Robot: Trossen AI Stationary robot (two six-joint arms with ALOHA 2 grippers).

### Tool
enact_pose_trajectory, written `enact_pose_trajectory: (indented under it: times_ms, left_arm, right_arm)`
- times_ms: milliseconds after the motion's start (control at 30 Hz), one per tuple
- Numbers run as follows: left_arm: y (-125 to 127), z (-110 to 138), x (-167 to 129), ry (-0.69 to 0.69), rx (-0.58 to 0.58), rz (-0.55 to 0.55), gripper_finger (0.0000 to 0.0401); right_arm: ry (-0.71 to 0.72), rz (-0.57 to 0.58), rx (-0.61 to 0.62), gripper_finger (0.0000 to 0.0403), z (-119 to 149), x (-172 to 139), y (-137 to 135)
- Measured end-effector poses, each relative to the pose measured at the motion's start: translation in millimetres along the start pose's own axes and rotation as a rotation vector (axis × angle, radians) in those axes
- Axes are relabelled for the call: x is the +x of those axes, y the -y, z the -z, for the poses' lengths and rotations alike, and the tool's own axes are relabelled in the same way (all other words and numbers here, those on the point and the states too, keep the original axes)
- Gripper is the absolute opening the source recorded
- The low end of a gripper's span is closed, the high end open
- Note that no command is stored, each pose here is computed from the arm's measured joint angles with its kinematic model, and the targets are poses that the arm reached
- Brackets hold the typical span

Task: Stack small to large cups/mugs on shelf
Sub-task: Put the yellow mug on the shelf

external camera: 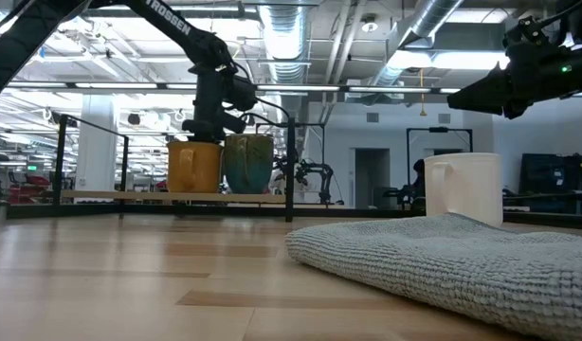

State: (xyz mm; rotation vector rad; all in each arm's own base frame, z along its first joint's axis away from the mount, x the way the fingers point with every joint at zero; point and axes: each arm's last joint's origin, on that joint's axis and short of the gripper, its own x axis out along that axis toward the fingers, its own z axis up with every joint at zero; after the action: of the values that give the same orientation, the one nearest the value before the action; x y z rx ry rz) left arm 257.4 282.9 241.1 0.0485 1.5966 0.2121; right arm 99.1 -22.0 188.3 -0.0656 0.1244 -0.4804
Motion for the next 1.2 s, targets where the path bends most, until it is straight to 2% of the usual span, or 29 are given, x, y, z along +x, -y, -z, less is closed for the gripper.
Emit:
enact_pose_trajectory:
  times_ms: [267, 633, 1200]
  left_arm:
    - [6.3, -5.1, -1.6, 0.001, 0.075, 0.002, 0.0061]
    - [6.8, -5.1, -1.6, -0.001, 0.064, 0.003, 0.0075]
    - [1.3, 2.1, -0.4, -0.022, -0.004, 0.012, 0.0176]
  right_arm:
    - [0.0, 0.0, -0.002, 0.0169, 0.0, 0.0, 0.0]
    - [0.0, 0.0, -0.003, 0.0169, 0.0, 0.0, 0.0]
    - [0.0, 0.0, -0.007, 0.0169, 0.0, 0.0, 0.0]
